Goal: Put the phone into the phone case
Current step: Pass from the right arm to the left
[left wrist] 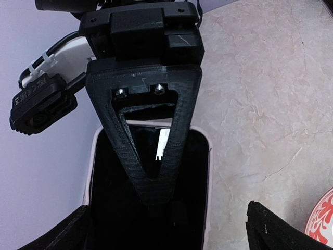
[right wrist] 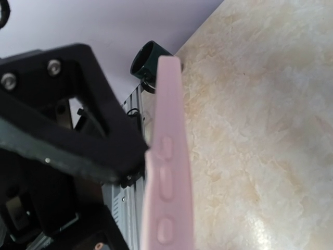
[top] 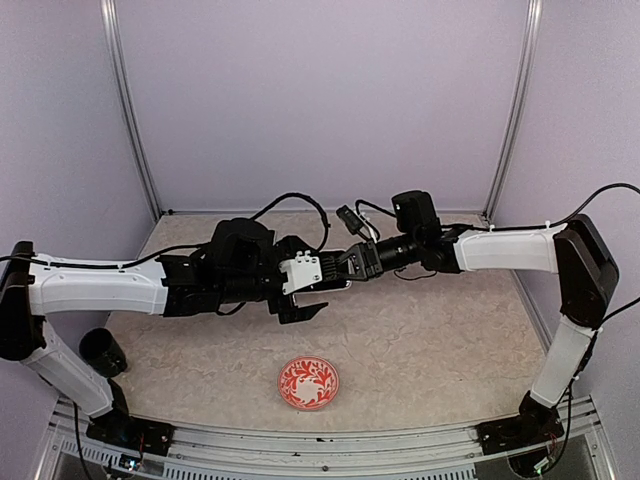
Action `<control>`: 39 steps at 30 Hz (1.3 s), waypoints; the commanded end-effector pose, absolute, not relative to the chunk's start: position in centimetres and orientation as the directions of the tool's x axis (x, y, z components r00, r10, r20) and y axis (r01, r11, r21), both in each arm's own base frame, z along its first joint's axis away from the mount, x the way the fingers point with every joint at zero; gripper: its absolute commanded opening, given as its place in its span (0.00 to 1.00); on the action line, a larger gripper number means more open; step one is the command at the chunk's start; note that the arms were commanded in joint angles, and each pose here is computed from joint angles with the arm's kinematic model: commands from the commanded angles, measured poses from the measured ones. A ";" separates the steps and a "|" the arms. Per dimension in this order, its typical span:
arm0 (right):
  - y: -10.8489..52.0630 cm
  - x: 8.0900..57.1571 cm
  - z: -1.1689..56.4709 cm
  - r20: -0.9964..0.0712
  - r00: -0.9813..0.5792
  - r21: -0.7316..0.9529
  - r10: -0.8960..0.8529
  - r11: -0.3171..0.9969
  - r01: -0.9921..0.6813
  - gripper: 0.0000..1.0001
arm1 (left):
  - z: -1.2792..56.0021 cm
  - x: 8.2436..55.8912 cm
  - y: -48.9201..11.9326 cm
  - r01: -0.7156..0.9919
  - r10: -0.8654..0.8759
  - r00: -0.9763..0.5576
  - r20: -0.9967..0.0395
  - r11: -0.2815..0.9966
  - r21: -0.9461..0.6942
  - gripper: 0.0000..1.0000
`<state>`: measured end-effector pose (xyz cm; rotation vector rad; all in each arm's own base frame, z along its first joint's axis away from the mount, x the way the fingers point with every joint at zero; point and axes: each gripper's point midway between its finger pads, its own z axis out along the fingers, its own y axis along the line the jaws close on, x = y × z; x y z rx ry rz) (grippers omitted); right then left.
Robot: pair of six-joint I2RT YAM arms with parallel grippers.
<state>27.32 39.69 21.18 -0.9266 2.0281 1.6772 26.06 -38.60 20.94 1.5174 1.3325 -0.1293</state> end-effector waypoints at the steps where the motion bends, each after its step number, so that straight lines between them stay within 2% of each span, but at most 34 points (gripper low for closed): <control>1: 40.6 26.7 23.1 -0.702 -0.666 0.688 -0.252 0.001 -0.726 0.00 | 22.6 26.6 -39.2 0.739 0.617 0.385 -0.687 0.241 0.630 0.99; 9: 40.7 26.5 22.6 -0.695 -0.669 0.694 -0.262 -0.004 -0.719 0.00 | 23.2 26.7 -38.9 0.720 0.611 0.396 -0.686 0.258 0.644 0.99; 20: 40.7 26.4 22.9 -0.700 -0.664 0.691 -0.263 -0.014 -0.723 0.00 | 21.2 26.0 -39.2 0.775 0.653 0.373 -0.659 0.171 0.608 0.99; 29: 40.7 25.7 23.1 -0.705 -0.654 0.688 -0.274 -0.040 -0.725 0.00 | 21.3 26.8 -39.0 0.751 0.661 0.363 -0.657 0.210 0.626 0.99; 39: 40.6 25.3 23.5 -0.710 -0.648 0.686 -0.276 -0.064 -0.725 0.00 | 20.4 26.6 -39.1 0.770 0.679 0.355 -0.643 0.178 0.613 0.99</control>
